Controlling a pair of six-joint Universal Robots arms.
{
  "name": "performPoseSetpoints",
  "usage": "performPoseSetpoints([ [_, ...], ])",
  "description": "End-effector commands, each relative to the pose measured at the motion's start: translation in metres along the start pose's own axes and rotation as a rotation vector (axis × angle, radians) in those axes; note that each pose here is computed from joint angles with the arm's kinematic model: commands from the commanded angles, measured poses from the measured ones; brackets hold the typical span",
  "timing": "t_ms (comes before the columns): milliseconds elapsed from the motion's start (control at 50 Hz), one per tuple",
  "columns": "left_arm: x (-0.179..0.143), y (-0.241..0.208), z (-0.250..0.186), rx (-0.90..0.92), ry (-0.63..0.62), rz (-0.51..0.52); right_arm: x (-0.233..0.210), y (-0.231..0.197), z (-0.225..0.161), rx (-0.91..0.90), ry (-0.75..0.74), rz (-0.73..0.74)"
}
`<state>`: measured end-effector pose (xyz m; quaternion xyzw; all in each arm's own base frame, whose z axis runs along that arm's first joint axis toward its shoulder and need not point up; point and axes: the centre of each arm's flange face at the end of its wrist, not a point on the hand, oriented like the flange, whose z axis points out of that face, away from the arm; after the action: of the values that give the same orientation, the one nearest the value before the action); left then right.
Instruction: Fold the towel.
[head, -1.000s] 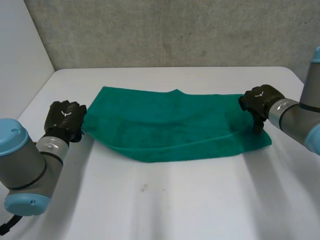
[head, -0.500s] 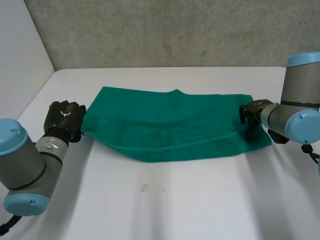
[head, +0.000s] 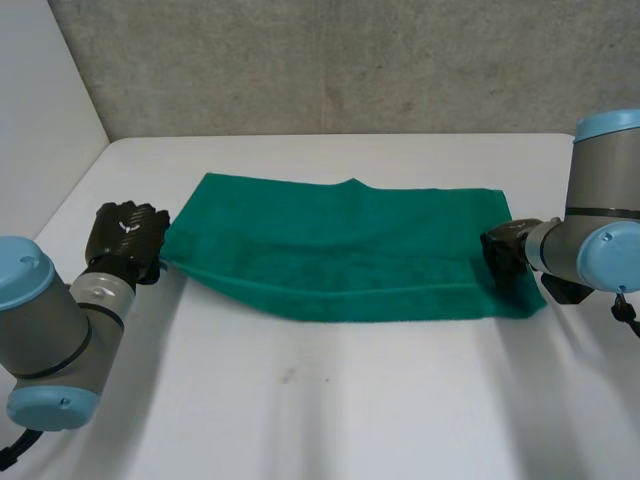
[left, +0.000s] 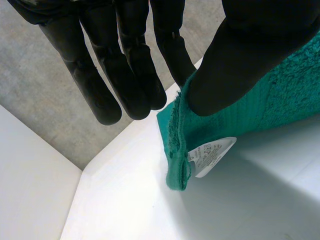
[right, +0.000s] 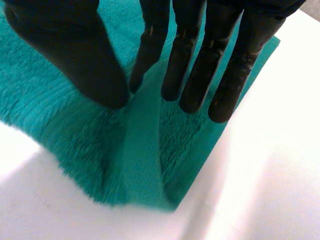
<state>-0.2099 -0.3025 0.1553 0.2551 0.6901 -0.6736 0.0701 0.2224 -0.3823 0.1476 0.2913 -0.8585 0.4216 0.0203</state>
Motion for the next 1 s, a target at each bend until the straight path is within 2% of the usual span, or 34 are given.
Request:
performPoseSetpoints([
  [20, -0.001, 0.001, 0.000, -0.004, -0.004, 0.000, 0.004, 0.007, -0.003, -0.015, 0.010, 0.004],
  [200, -0.002, 0.002, 0.000, -0.008, -0.006, -0.001, 0.005, 0.004, -0.008, -0.003, 0.022, 0.002],
  [340, -0.001, 0.002, 0.000, -0.008, -0.005, 0.000, 0.017, -0.002, -0.011, 0.023, 0.098, -0.002],
  [540, -0.002, 0.002, -0.001, -0.011, -0.005, -0.001, 0.015, 0.007, -0.010, -0.016, 0.092, -0.052],
  [720, 0.000, 0.003, -0.002, -0.028, 0.005, 0.004, 0.015, 0.011, -0.013, -0.022, 0.085, -0.037],
  [880, 0.000, 0.007, -0.012, -0.114, 0.040, 0.012, 0.019, 0.004, -0.050, 0.052, 0.102, -0.038],
  [1000, -0.011, 0.011, -0.034, -0.260, 0.077, 0.049, 0.026, 0.011, -0.101, 0.133, 0.099, -0.082],
])
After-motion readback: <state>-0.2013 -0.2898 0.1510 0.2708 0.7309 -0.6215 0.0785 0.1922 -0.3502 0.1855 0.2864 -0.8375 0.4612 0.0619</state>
